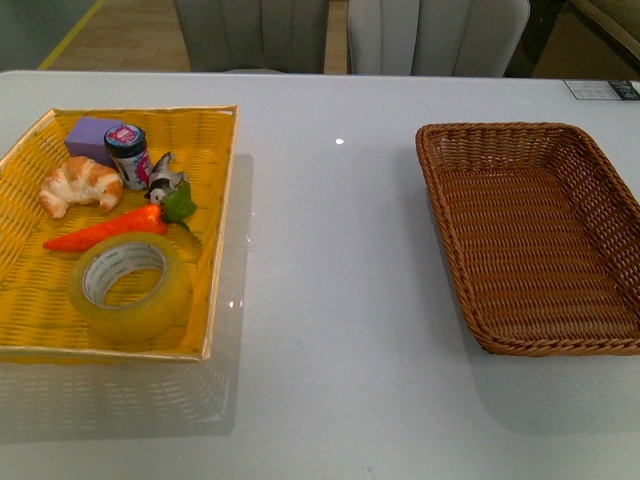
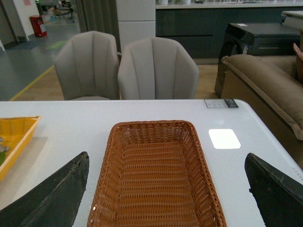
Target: Move tape to another basket
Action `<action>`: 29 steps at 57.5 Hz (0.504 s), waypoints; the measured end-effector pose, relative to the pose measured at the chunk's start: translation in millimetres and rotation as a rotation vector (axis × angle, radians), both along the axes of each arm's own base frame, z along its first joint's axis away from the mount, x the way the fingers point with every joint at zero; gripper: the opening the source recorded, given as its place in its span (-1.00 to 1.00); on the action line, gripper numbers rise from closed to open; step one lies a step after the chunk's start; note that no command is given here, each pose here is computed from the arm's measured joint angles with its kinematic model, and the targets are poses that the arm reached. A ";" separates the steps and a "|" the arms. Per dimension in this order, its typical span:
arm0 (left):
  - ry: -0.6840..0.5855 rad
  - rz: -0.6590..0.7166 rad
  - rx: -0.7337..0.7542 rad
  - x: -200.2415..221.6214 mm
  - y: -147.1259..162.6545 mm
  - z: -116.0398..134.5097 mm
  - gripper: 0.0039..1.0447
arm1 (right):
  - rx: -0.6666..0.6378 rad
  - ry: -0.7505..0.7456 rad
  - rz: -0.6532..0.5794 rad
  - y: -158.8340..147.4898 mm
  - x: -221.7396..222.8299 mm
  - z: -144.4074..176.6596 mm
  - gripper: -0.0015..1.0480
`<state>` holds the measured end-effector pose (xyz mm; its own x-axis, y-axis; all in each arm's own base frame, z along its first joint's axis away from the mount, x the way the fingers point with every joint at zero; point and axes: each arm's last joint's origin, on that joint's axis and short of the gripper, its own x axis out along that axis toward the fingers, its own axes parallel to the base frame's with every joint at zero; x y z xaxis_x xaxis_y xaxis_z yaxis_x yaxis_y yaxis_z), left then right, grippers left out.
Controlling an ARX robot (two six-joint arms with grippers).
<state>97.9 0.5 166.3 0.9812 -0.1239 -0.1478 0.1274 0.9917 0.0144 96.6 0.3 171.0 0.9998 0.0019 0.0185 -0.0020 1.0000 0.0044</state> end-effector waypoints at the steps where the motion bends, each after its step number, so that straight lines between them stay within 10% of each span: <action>1: 0.026 -0.005 -0.001 0.3 0.6 0.3 0.83 | 0.000 0.000 0.001 0.0 0.0 0.0 0.83; 18: 0.068 -0.148 0.037 70.0 0.8 33.4 0.83 | 0.000 0.000 0.002 0.0 0.0 0.0 0.83; 29: 0.216 -0.091 0.068 156.5 -2.2 -2.2 0.83 | 0.000 0.000 0.002 0.0 0.0 -0.1 0.83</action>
